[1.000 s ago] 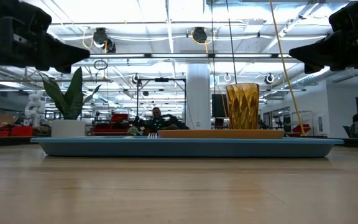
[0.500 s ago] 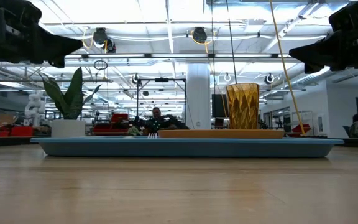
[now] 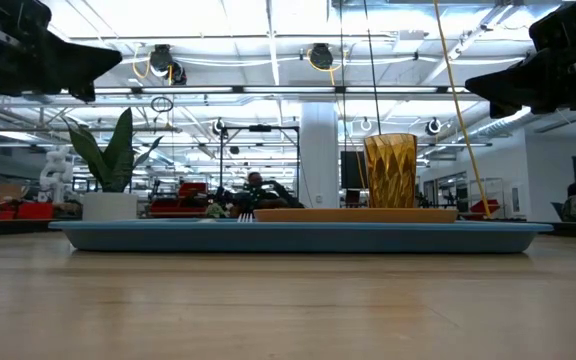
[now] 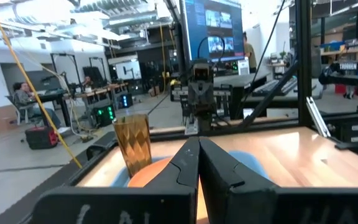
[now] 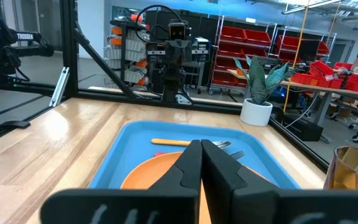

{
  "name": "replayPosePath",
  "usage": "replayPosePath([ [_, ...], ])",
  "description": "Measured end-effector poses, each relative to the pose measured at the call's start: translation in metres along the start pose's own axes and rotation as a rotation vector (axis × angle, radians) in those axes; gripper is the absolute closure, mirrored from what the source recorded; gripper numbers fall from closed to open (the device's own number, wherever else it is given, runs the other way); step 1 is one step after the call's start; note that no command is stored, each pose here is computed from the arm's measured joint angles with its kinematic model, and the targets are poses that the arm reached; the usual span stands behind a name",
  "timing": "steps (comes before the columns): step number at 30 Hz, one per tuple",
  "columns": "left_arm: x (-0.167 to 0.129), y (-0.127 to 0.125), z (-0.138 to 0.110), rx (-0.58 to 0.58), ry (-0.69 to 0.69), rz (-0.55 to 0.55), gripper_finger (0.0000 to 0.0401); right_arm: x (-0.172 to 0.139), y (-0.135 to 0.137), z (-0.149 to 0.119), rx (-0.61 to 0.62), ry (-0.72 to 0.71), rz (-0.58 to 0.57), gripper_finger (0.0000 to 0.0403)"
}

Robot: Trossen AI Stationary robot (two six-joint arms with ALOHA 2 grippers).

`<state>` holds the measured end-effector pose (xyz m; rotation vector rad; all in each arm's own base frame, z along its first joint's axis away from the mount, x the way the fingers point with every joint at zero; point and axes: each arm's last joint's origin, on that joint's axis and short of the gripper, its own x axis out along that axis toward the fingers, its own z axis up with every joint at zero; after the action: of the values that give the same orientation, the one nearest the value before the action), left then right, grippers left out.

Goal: Pick and place plate/cup/fork/spoon on tray
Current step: Return to Home Position

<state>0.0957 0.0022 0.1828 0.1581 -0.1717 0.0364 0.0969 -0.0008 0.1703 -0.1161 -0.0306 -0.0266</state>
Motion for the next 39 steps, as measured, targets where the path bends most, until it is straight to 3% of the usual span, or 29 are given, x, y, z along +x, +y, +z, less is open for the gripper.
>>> replayPosePath([
  [18, -0.001, 0.0, -0.011, 0.002, 0.124, 0.042, 0.0397, 0.0, 0.0, 0.0, 0.0, 0.001, 0.0, 0.0403],
  [27, -0.001, 0.0, -0.013, 0.007, 0.143, 0.039, 0.0377, 0.0, 0.0, 0.0, 0.0, 0.002, 0.0, 0.0403],
  [39, -0.001, -0.001, -0.014, -0.021, 0.155, 0.032, 0.0397, 0.0, 0.0, 0.0, 0.0, 0.002, 0.001, 0.0403],
])
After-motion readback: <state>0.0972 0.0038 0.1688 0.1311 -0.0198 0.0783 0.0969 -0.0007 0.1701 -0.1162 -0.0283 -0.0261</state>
